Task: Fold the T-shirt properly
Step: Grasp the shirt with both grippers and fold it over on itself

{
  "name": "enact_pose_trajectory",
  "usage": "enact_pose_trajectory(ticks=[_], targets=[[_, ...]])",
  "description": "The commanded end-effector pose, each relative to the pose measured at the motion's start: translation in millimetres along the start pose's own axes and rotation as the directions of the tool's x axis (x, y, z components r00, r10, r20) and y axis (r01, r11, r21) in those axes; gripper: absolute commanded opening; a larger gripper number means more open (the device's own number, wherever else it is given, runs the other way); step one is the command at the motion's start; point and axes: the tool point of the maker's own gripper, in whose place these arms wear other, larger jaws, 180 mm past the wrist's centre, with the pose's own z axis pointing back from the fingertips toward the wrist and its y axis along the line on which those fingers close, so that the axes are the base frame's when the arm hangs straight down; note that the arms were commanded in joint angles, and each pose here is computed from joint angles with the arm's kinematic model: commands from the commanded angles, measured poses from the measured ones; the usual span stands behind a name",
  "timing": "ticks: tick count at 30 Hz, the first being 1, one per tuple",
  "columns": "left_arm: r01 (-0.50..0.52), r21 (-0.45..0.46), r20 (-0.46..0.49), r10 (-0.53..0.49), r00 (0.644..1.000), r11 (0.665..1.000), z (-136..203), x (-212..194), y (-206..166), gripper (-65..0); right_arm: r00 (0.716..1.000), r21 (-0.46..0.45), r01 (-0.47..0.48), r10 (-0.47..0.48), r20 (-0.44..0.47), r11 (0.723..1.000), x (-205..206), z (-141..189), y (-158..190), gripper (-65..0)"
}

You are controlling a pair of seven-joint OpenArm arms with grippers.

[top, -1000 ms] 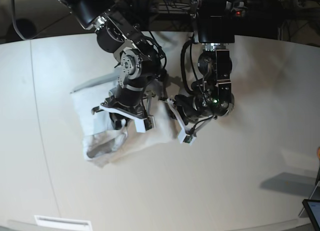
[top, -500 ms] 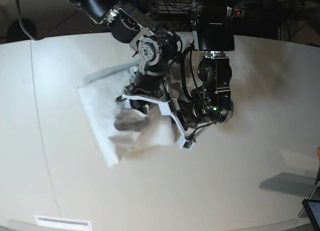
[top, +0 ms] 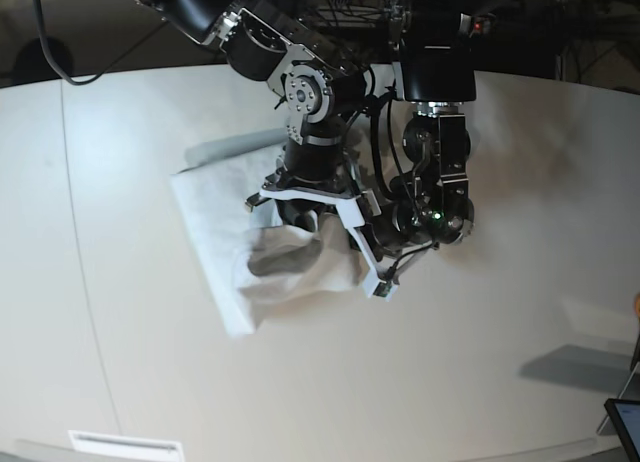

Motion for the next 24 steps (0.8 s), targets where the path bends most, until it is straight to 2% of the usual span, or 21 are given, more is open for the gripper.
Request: enact_pose_trajectory(ticks=[1,5,8,12,19,22,24], targets=[[0.008,0.009,0.033,-0.008,0.999,1.000,4.9,13.7,2.3,-65.0,0.998,-0.026,0.023,-0.021,0.061,0.999,20.0,2.8,-8.4,-64.1],[0.014,0.024,0.031,-0.014,0.999,1.000,7.2,12.8,9.0,-65.0,0.998,-0.029,0.023,-0.021,0.064,0.999,20.1,3.0,-8.8,-64.3],[0.015,0.025,0.032,-0.015,0.999,1.000,7.5,13.4,9.8,-65.0,0.993,-0.028,0.021,-0.018,0.120,0.999,28.9,6.8,-8.7,-64.7],[0.015,0.025,0.035,-0.016,0.999,1.000,7.7,15.2,9.4,-65.0,0.988,-0.009,0.026,-0.025,0.151,1.000,32.1,13.3,-3.4,-64.0],[0.016,0.025,0.037,-0.016,0.999,1.000,7.9,15.9,9.5,-65.0,0.988,-0.013,0.023,-0.021,0.156,1.000,32.4,12.2,-4.2,-64.6],[0.015,0.024,0.035,-0.016,0.999,1.000,7.5,15.9,9.6,-65.0,0.988,-0.014,0.025,-0.023,0.156,1.000,33.3,11.9,-4.4,-63.5],[0.015,0.022,0.034,-0.016,0.999,1.000,6.9,15.7,8.5,-65.0,0.987,-0.012,0.027,-0.025,0.159,1.000,34.6,12.8,-3.8,-59.5]])
